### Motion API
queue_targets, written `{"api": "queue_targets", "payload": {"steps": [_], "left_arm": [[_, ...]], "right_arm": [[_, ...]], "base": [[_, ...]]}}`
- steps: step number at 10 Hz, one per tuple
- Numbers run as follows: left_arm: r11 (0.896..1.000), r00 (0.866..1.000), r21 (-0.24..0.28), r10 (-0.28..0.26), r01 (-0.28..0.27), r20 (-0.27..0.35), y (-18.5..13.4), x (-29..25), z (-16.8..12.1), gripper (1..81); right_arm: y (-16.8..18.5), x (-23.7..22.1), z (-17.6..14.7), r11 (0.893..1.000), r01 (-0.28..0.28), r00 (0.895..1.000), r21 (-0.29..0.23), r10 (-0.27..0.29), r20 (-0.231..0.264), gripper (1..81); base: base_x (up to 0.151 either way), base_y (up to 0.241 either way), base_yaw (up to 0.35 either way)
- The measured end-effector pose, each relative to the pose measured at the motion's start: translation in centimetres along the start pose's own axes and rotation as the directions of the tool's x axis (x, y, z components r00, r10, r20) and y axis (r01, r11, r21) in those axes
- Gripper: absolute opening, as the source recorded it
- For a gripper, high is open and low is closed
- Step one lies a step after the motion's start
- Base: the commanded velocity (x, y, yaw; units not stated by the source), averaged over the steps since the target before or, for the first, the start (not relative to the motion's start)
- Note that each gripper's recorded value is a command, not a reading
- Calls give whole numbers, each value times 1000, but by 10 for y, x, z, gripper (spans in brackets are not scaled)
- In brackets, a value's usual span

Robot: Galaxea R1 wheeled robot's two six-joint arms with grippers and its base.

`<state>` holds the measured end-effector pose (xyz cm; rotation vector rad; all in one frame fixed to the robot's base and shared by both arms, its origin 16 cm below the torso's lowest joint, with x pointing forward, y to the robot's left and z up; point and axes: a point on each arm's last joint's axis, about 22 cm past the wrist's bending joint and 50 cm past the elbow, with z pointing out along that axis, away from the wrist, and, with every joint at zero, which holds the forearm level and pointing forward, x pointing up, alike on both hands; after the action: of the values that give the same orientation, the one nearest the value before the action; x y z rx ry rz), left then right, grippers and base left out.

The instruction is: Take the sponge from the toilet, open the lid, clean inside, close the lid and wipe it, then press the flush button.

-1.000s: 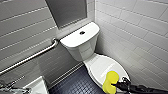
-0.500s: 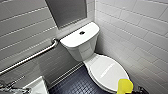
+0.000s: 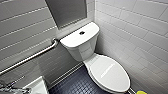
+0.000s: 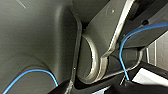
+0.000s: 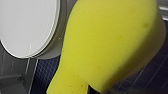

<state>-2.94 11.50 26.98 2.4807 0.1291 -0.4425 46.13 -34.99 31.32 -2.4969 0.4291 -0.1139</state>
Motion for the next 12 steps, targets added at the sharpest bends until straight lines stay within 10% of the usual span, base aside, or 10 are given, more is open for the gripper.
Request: {"api": "queue_targets", "payload": {"steps": [5,12], "left_arm": [[1000,1000,8,0,0,0,-6,-1,-3,811],[1000,1000,18,-11,11,18,3,-20,-28,811]], "right_arm": [[104,-130,-41,986,-88,992,-141,100,78,10],[101,-344,-46,994,-71,966,-86,90,242,10]], "base": [[0,0,0],[0,0,0]]}}
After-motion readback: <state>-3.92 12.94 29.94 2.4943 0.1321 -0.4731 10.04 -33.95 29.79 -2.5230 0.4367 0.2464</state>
